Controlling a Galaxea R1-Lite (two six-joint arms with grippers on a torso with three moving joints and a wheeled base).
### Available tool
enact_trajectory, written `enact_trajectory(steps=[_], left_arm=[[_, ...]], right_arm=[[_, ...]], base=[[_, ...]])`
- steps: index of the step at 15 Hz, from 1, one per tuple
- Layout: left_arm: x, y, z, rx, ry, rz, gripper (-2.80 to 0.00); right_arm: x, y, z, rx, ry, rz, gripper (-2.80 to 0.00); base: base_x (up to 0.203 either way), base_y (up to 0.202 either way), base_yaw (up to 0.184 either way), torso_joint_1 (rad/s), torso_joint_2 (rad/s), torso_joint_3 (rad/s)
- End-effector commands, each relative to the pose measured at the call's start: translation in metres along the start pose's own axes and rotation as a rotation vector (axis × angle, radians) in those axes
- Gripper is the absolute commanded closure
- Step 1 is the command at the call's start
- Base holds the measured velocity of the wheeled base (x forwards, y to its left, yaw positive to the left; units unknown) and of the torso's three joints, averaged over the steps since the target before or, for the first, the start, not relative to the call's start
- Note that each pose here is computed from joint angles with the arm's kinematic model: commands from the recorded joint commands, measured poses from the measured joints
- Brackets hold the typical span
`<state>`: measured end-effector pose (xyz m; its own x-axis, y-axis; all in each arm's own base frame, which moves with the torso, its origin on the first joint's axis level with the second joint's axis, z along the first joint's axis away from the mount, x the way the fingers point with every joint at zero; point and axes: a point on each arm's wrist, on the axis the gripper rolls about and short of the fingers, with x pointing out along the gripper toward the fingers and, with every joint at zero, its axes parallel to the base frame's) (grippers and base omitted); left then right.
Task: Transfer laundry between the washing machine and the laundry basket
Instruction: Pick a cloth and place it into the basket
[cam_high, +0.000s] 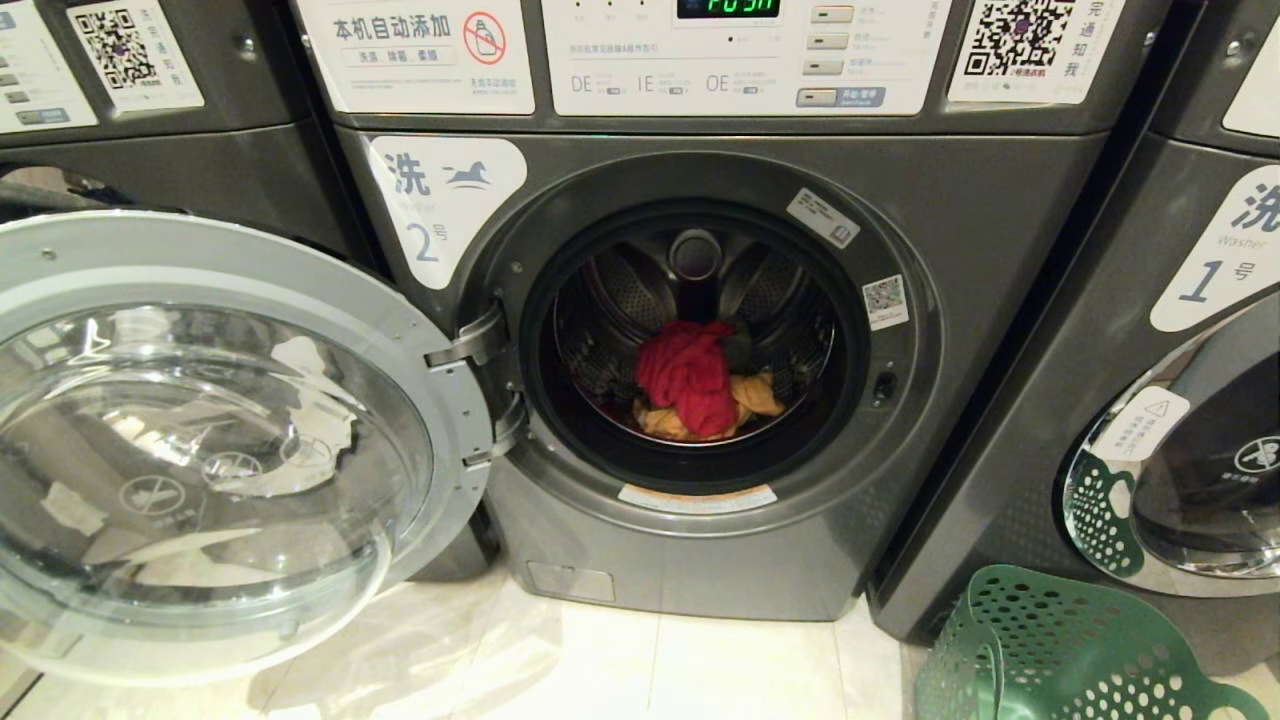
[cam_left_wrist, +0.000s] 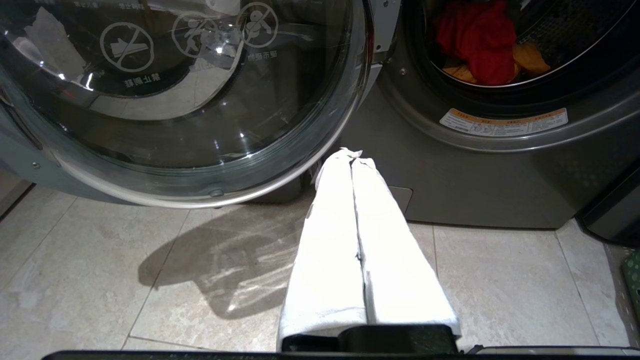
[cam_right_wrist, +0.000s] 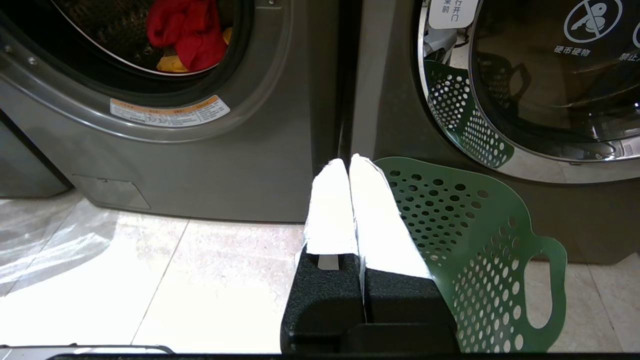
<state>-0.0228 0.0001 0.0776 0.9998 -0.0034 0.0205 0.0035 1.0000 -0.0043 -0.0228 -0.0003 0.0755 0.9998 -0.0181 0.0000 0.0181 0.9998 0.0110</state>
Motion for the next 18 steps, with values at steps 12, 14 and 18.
enact_trajectory(steps=[12,14,18], left_arm=[[0.0004,0.0000,-0.0017,0.001,0.006,0.000,0.00],[0.0004,0.0000,-0.0015,0.000,0.004,0.000,0.00],[0.0005,0.0000,-0.0015,0.001,0.005,0.000,0.00]], right_arm=[[0.0001,0.0000,0.0000,0.001,0.001,0.000,0.00],[0.0001,0.0000,0.0000,-0.006,0.002,0.001,0.00],[0.0001,0.0001,0.0000,-0.009,0.002,0.004,0.00]], base=[[0.000,0.000,0.000,0.003,0.00,-0.123],[0.000,0.000,0.000,0.008,0.00,-0.197],[0.000,0.000,0.000,0.004,0.00,-0.199]])
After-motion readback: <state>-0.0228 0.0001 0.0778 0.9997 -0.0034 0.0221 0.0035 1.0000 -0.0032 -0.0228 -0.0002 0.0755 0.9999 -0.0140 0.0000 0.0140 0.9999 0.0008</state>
